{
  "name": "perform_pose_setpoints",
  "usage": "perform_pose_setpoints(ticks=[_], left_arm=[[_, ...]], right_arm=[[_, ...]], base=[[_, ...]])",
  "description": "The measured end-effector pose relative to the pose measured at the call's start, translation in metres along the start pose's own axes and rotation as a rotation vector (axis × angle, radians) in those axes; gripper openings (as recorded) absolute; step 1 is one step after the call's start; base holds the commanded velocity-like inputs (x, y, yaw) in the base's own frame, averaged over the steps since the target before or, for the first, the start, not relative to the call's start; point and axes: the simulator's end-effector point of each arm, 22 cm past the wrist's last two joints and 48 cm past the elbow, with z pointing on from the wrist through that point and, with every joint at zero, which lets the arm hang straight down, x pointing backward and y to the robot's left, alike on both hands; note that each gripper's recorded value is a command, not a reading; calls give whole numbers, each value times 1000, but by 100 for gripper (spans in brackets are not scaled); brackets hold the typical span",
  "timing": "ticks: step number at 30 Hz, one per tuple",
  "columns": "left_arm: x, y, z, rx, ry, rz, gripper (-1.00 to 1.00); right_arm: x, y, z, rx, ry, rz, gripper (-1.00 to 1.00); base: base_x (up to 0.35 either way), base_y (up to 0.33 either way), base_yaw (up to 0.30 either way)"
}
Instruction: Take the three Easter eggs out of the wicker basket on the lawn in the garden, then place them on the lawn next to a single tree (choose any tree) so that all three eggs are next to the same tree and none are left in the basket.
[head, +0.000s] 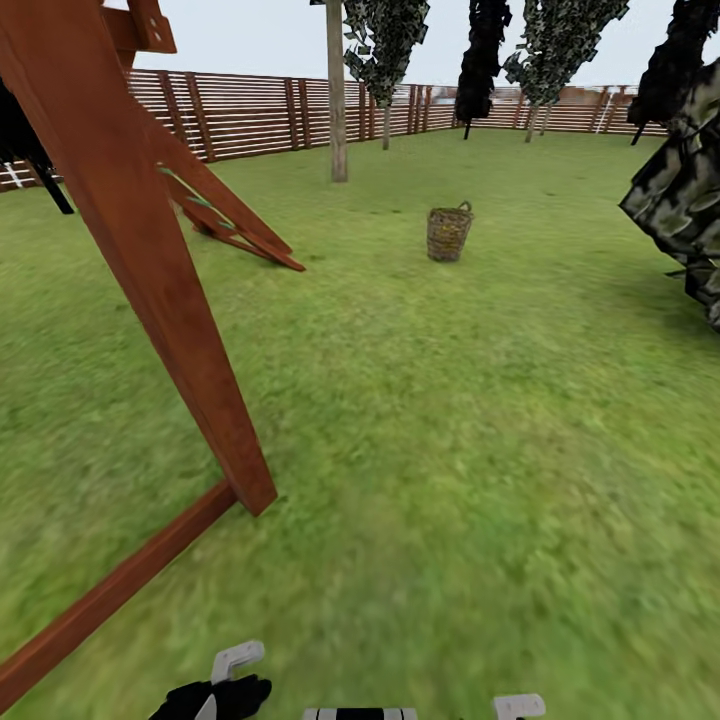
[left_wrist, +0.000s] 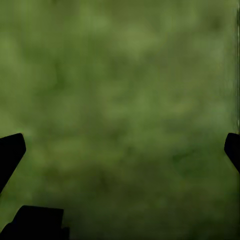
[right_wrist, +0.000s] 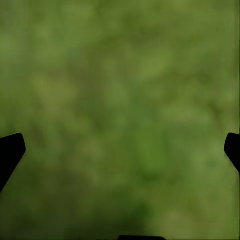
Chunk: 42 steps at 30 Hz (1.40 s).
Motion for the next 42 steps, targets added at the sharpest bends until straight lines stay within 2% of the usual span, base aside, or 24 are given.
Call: perform_pose_setpoints(ticks=[30, 42], left_arm=[[1, 0, 0, 0, 2, 0, 100], [1, 0, 0, 0, 2, 1, 100]], right_arm=[[0, 0, 0, 0, 0, 0, 100], [0, 0, 0, 0, 0, 0, 100]], base=[[328, 0, -3], [328, 0, -260]])
